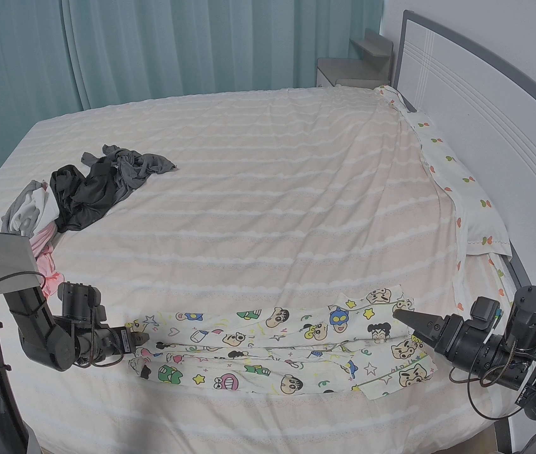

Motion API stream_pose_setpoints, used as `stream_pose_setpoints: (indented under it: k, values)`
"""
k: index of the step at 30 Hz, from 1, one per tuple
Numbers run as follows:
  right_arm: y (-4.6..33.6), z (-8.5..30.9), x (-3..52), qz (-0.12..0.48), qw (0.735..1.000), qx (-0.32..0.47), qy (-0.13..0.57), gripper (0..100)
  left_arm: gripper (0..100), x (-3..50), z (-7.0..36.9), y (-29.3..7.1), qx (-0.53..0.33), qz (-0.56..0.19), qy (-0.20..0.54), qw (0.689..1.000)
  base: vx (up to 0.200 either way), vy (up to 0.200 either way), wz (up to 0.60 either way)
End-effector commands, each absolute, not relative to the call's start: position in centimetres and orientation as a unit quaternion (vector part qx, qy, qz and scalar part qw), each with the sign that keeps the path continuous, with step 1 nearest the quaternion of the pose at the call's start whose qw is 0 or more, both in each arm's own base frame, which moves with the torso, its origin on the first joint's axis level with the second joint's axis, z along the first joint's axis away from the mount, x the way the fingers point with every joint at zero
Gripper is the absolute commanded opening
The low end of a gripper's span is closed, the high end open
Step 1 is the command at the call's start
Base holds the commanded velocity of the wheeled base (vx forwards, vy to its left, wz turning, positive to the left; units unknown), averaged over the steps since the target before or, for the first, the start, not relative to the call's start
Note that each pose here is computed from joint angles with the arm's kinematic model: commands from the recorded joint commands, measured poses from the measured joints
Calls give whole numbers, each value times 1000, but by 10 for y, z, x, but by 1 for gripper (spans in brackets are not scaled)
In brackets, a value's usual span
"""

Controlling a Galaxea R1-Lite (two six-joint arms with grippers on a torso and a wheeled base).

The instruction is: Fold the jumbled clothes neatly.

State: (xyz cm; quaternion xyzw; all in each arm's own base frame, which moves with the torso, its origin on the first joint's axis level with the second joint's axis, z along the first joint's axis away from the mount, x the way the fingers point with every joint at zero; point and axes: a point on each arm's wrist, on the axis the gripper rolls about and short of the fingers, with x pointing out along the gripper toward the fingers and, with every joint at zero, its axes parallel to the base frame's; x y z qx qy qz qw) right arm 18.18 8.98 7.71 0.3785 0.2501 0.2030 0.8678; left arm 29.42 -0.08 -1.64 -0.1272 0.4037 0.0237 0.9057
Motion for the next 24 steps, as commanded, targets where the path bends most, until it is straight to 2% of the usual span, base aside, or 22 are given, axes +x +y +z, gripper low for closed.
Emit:
stream_pose_setpoints:
  k: [1,8,18,24]
  values:
    - [88,74,179,197,867,377,259,100,100,291,15,4,-204,-2,364,909,0,0,0]
    - [87,75,180,195,868,378,256,100,100,287,14,5,-229,-43,375,897,0,0,0]
    - [87,73,180,190,869,376,259,100,100,300,-1,6,-203,-56,383,899,0,0,0]
    - [87,73,180,190,869,376,260,100,100,300,-2,-2,-220,-108,389,888,0,0,0]
